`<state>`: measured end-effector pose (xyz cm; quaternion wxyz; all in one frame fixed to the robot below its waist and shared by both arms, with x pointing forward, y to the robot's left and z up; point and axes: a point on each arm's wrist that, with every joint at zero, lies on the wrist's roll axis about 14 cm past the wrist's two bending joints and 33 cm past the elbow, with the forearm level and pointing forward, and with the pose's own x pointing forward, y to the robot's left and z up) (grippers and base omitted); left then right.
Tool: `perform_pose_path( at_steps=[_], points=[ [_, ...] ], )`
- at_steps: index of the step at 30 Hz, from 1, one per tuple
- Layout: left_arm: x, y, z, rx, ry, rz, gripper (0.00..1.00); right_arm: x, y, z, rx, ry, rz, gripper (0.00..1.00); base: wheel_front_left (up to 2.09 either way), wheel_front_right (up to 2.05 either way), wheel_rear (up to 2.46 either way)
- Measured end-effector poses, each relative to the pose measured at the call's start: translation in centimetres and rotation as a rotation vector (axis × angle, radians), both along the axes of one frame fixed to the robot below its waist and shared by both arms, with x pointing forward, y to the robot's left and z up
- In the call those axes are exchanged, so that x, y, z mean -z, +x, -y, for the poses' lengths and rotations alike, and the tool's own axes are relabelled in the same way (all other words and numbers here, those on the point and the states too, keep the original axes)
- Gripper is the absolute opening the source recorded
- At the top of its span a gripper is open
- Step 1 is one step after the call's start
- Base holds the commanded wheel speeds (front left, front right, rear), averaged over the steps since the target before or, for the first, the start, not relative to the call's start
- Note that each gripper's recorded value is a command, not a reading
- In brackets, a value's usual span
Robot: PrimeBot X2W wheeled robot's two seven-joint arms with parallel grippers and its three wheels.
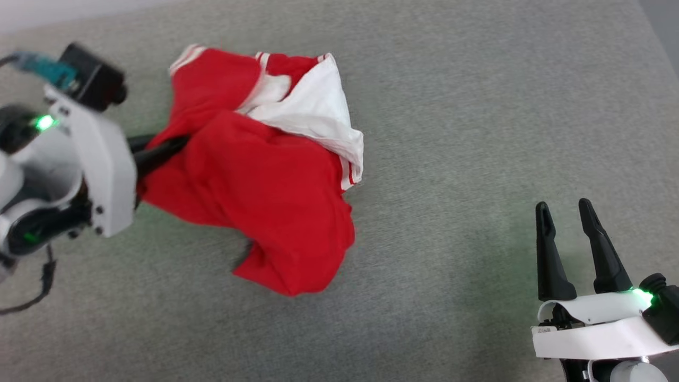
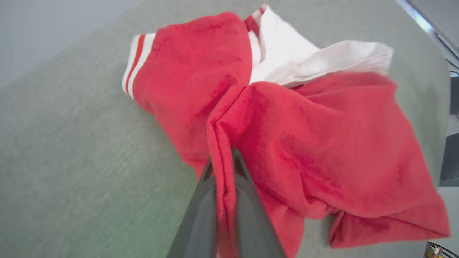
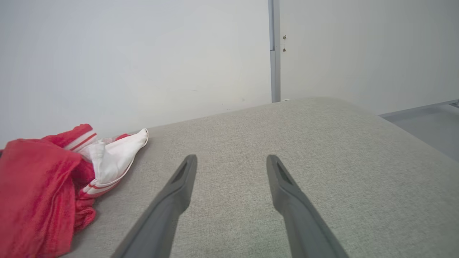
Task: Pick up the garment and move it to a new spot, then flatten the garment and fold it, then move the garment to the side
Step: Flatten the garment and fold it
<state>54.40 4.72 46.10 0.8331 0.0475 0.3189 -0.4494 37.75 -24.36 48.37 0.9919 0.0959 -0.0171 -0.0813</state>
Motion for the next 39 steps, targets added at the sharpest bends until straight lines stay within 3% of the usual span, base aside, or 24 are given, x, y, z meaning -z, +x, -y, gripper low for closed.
perform_pose_path(
  at_steps=[5, 9, 10, 12, 13, 23, 28, 39],
  points=[
    [3.7, 0.5, -5.2, -0.146, 0.062, -0.058, 0.00, 0.3, 0.9, -0.8, -0.031, -0.004, -0.002, 1.00, 0.00, 0.00, 0.00],
    [5.6, 0.7, -7.1, -0.202, 0.081, -0.079, 0.02, 0.6, 1.1, -0.7, -0.028, -0.012, -0.011, 1.00, 0.00, 0.00, 0.00],
    [5.7, 0.8, -7.3, -0.207, 0.085, -0.074, 0.17, 0.7, 1.1, -0.7, -0.027, -0.012, -0.012, 1.00, 0.00, 0.00, 0.00],
    [5.7, 0.9, -7.9, -0.219, 0.091, -0.061, 0.77, 0.8, 1.1, -0.6, -0.025, -0.012, -0.016, 1.00, 0.00, 0.00, 0.00],
    [5.6, 0.9, -8.1, -0.225, 0.090, -0.057, 0.98, 0.9, 1.0, -0.6, -0.026, -0.013, -0.018, 1.00, 0.00, 0.00, 0.00],
    [-2.6, 2.6, -7.7, -0.154, 0.089, 0.124, 1.00, 0.2, 1.6, -1.5, -0.055, 0.000, 0.011, 1.00, 0.00, 0.00, 0.00],
    [-4.3, 2.5, -4.6, -0.076, 0.081, 0.042, 1.00, 0.1, 1.6, -1.9, -0.063, 0.012, 0.014, 1.00, 0.00, 0.00, 0.00],
    [-0.4, 5.8, -0.8, -0.067, 0.118, -0.126, 1.00, -1.5, 0.8, -2.5, -0.067, 0.009, 0.043, 1.00, 0.00, 0.00, 0.00]
  ],
)
